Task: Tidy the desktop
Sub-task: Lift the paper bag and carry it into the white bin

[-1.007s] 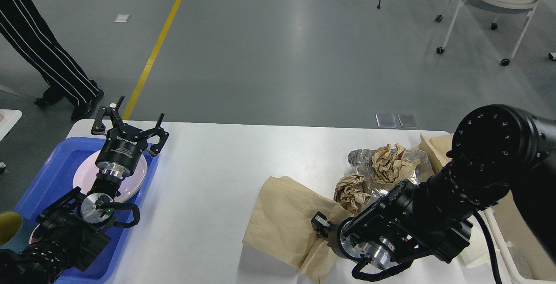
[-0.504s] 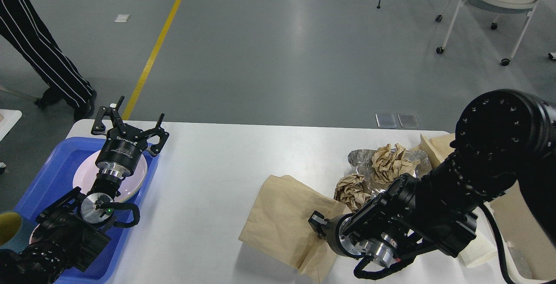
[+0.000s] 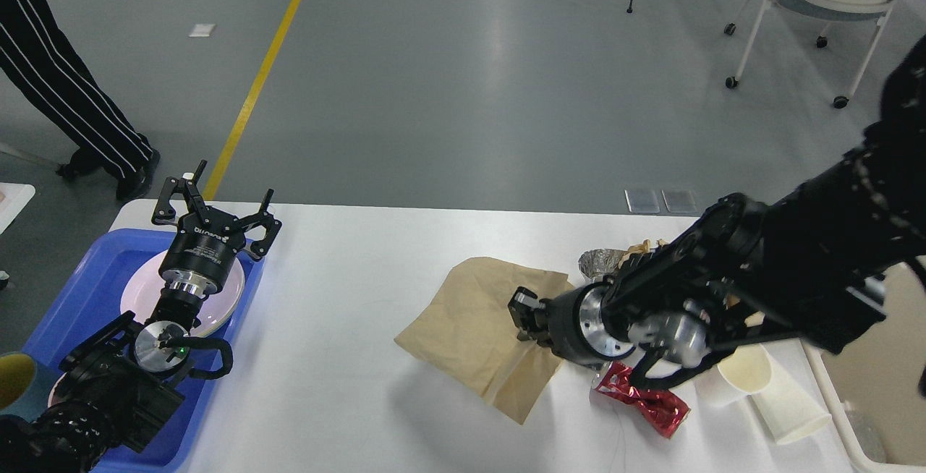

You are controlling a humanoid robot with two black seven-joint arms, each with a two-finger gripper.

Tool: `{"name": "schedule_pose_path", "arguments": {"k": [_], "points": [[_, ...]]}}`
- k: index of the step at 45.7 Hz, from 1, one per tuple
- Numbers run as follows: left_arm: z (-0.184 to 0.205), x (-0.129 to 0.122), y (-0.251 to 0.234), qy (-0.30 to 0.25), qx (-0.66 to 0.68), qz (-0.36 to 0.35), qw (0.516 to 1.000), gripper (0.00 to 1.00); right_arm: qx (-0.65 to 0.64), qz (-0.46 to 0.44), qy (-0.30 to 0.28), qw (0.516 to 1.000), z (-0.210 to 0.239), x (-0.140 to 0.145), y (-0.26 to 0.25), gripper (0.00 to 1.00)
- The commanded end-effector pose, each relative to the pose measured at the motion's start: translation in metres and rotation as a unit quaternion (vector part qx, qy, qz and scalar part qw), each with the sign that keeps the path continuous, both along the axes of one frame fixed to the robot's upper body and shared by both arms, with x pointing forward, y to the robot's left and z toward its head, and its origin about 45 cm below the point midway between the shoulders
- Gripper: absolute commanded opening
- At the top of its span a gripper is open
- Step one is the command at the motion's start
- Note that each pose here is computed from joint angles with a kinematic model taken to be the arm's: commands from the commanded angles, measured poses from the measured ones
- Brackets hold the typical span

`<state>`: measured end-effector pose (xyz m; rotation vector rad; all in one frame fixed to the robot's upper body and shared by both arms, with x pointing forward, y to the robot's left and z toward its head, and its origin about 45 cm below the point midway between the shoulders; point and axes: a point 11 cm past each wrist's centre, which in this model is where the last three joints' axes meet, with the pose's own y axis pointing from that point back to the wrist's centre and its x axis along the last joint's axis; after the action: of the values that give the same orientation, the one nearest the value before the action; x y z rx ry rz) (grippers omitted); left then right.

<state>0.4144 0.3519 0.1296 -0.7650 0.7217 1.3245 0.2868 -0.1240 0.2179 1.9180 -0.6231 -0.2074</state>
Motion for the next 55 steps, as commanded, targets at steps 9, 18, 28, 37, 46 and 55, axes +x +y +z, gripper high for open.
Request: {"name": "schedule_pose_path", "arguments": {"k": [9, 18, 28, 37, 46, 55], "points": [[0.000, 0.000, 0.000, 0.000, 0.000, 0.001, 1.000, 0.99, 0.040, 0.128, 0.008, 0.991, 0.145, 0.023, -0.004, 0.00], [0.000, 0.000, 0.000, 0.000, 0.000, 0.000, 1.000, 0.99, 0.001, 0.200, -0.014, 0.980, 0.190, 0.016, 0.000, 0.00], [0.000, 0.000, 0.000, 0.000, 0.000, 0.000, 1.000, 0.99, -0.024, 0.177, -0.068, 0.981, 0.216, 0.032, -0.014, 0.00], [0.000, 0.000, 0.000, 0.000, 0.000, 0.000, 1.000, 0.99, -0.084, 0.055, -0.149, 0.984, 0.236, 0.073, -0.095, 0.00], [0.000, 0.000, 0.000, 0.000, 0.000, 0.001, 1.000, 0.99, -0.089, -0.079, -0.186, 0.975, 0.239, 0.103, -0.203, 0.00], [0.000, 0.000, 0.000, 0.000, 0.000, 0.001, 1.000, 0.99, -0.135, -0.172, -0.216, 0.952, 0.204, 0.114, -0.301, 0.00]]}}
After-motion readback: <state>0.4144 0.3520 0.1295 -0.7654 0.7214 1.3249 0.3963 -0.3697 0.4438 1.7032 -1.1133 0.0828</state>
